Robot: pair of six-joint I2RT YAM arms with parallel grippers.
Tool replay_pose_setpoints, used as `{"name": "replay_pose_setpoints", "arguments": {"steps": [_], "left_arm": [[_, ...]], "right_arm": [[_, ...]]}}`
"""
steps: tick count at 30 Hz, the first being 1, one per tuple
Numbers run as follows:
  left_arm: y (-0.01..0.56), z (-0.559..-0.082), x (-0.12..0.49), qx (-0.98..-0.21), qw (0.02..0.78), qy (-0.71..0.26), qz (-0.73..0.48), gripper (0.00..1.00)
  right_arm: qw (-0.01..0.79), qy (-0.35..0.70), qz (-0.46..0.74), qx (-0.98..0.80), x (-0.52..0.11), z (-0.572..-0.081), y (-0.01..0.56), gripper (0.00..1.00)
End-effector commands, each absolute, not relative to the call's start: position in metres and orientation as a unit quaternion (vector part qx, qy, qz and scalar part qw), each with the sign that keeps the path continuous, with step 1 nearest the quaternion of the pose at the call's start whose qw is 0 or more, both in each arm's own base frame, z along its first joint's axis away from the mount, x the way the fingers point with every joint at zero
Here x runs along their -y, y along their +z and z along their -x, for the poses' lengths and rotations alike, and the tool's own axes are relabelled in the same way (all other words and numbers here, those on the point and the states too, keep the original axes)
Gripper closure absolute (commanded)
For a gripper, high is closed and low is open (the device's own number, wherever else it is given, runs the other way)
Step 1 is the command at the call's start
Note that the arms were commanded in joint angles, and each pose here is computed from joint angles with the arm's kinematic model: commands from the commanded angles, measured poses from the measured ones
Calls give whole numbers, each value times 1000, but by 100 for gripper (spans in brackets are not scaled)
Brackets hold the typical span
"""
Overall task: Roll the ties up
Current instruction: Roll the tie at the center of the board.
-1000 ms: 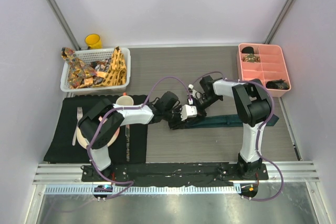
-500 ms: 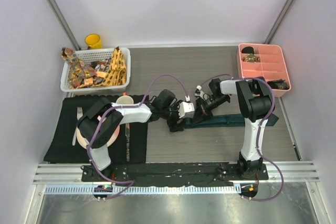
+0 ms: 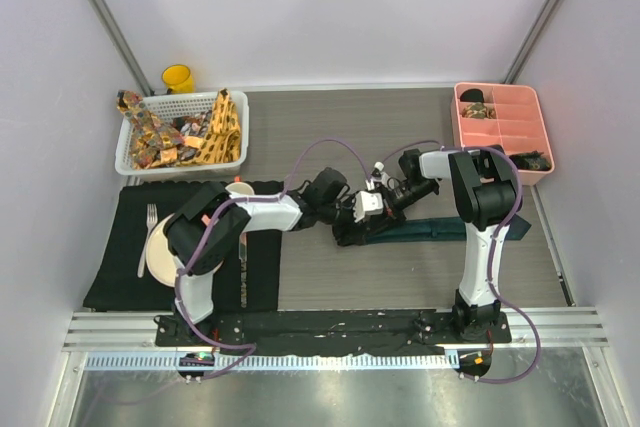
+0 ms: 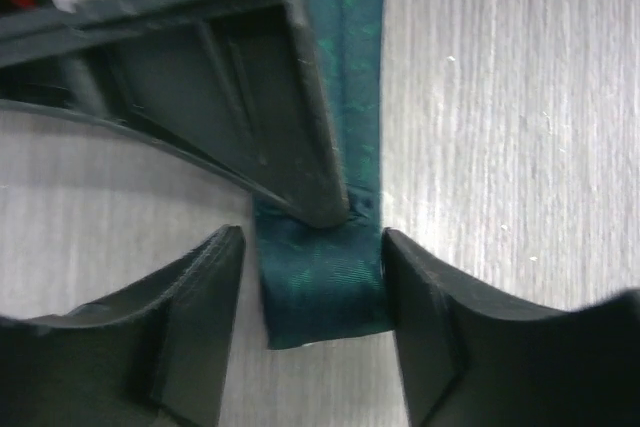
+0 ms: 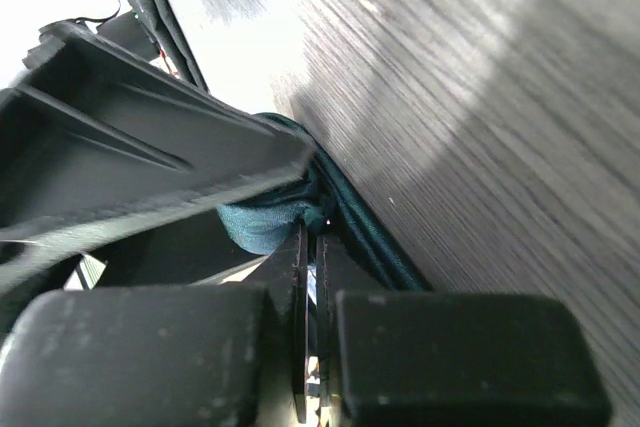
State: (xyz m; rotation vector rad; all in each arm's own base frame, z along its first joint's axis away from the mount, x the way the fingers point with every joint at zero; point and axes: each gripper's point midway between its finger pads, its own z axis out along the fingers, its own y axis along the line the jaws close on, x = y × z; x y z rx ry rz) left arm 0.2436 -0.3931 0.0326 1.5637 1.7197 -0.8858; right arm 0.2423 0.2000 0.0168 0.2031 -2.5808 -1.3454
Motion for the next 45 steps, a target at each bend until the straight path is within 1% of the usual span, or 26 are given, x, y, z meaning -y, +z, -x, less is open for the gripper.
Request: {"name": "replay_pose_setpoints", "arguments": {"steps": [1,3,4,6,7,9,10,11,13,14,15,18,22,23,28,31,32,33,34,35,36,38,39,41,42,45], "left_arm": [[29,-237,391,-658,306,-338,-599,48],[28,-238,382,-662,308,-321,-603,55],[21,-231,373,-666,295,-314,-609,59],[18,-228,364,-663,293,-303,-619,58],[12,-224,357,-670,282,-297,-620,55],[8,-221,352,-670,276,-291,-625,54],[4,-219,348,-673,272,-286,-625,58],[4,-219,347,-673,272,-285,-626,61],[3,-219,344,-673,273,-279,-628,67],[2,-220,344,-672,274,-278,-629,68],[2,-220,344,-671,274,-278,-630,69],[-1,-220,343,-669,275,-273,-635,70],[-4,-220,343,-667,273,-266,-640,69],[-4,-220,344,-666,274,-264,-642,69],[-5,-222,345,-667,274,-256,-643,64],[-5,-226,346,-669,276,-251,-642,62],[-5,-227,347,-670,278,-250,-642,62],[-4,-228,347,-670,279,-249,-641,61],[-6,-227,344,-675,270,-245,-641,60],[-5,-227,344,-676,271,-245,-639,58],[-1,-228,345,-679,275,-248,-634,52],[5,-229,346,-680,280,-260,-625,45],[10,-230,346,-683,284,-265,-619,37],[20,-236,351,-681,302,-282,-605,31],[25,-238,353,-677,313,-287,-601,26],[37,-238,359,-665,334,-308,-593,21]], "right_arm": [[92,-361,-63,926,-175,-251,-26,99],[88,-365,-66,925,-177,-250,-24,99],[83,-369,-69,923,-179,-251,-21,99],[75,-371,-75,922,-181,-253,-18,99],[67,-375,-80,921,-183,-255,-14,99],[65,-378,-86,919,-186,-254,-11,98],[69,-380,-86,918,-188,-252,-8,94],[70,-390,-86,914,-190,-252,-2,82],[68,-398,-91,910,-192,-253,6,71],[58,-408,-98,906,-195,-255,16,67],[52,-413,-101,904,-196,-257,23,59],[42,-440,-105,891,-204,-258,48,53],[44,-449,-123,884,-218,-251,58,53],[56,-447,-110,886,-221,-248,58,53],[81,-421,-106,897,-224,-241,32,56],[93,-408,-110,902,-219,-239,20,66],[94,-405,-110,903,-218,-239,18,79],[93,-402,-111,904,-216,-239,16,89],[93,-396,-111,907,-214,-240,13,97],[91,-392,-110,909,-211,-241,11,99],[91,-388,-110,910,-208,-241,9,99],[88,-373,-113,917,-197,-243,1,99],[87,-367,-115,919,-193,-244,-1,99],[87,-350,-127,924,-181,-242,-9,99],[87,-336,-126,929,-172,-243,-15,99],[88,-316,-126,936,-160,-244,-24,99]]}}
